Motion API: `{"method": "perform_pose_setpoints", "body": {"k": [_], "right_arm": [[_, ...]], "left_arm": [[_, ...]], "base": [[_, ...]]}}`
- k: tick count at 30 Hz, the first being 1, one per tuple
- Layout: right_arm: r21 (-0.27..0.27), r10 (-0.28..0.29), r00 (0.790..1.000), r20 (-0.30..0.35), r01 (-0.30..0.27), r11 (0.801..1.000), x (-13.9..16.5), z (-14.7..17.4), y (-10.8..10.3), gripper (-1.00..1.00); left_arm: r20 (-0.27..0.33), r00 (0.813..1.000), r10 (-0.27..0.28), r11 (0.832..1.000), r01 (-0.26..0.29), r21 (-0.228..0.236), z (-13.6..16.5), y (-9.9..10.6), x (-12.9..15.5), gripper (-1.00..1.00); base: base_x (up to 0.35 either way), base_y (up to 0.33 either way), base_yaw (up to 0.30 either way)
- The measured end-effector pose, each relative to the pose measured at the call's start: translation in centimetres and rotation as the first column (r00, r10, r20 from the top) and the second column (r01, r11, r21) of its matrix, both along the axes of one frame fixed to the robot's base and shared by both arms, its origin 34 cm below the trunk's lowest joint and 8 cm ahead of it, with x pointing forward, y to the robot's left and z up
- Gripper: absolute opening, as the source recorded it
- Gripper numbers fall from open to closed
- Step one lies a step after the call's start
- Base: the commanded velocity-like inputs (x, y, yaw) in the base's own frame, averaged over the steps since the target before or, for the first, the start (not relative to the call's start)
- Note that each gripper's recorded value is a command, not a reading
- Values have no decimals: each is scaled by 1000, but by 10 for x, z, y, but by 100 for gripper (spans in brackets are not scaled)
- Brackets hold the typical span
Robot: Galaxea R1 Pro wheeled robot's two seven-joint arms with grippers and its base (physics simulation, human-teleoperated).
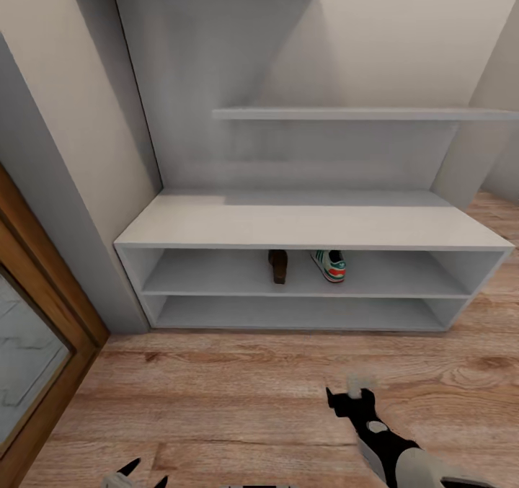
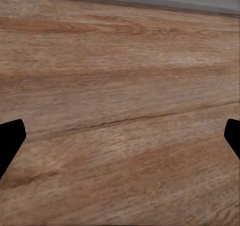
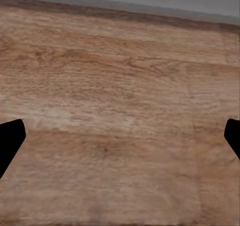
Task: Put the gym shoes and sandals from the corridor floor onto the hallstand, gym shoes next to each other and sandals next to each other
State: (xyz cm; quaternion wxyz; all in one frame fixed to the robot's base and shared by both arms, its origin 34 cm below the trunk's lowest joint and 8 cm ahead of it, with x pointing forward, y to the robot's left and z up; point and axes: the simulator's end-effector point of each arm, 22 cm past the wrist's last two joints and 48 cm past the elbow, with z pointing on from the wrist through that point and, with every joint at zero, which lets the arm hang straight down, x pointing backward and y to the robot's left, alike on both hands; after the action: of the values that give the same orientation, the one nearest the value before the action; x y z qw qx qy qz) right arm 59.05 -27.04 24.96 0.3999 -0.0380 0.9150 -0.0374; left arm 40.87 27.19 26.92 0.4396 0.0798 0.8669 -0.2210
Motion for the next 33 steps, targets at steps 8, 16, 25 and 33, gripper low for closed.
{"method": "perform_pose_setpoints", "body": {"k": [8, 16, 25, 33], "right_arm": [[27, 44, 998, -54, -43, 999, -52, -27, -3, 100], [11, 36, 993, -108, -35, 999, -92, -46, -19, 100], [8, 33, 989, -142, -32, 999, -119, -57, -22, 100], [9, 24, 988, -152, -23, 1000, -127, -60, -24, 100]], "left_arm": [[-12, 998, 60, 998, -59, 38, -7, 13, 1, 100], [-36, 991, 132, 990, -130, 59, -16, 28, -5, 100], [-28, 979, 201, 975, -197, 100, -25, 41, -13, 100], [37, 968, 247, 960, -250, 124, -24, 35, -13, 100]], "base": [[0, 0, 0], [0, 0, 0], [0, 0, 0], [0, 0, -58]]}}
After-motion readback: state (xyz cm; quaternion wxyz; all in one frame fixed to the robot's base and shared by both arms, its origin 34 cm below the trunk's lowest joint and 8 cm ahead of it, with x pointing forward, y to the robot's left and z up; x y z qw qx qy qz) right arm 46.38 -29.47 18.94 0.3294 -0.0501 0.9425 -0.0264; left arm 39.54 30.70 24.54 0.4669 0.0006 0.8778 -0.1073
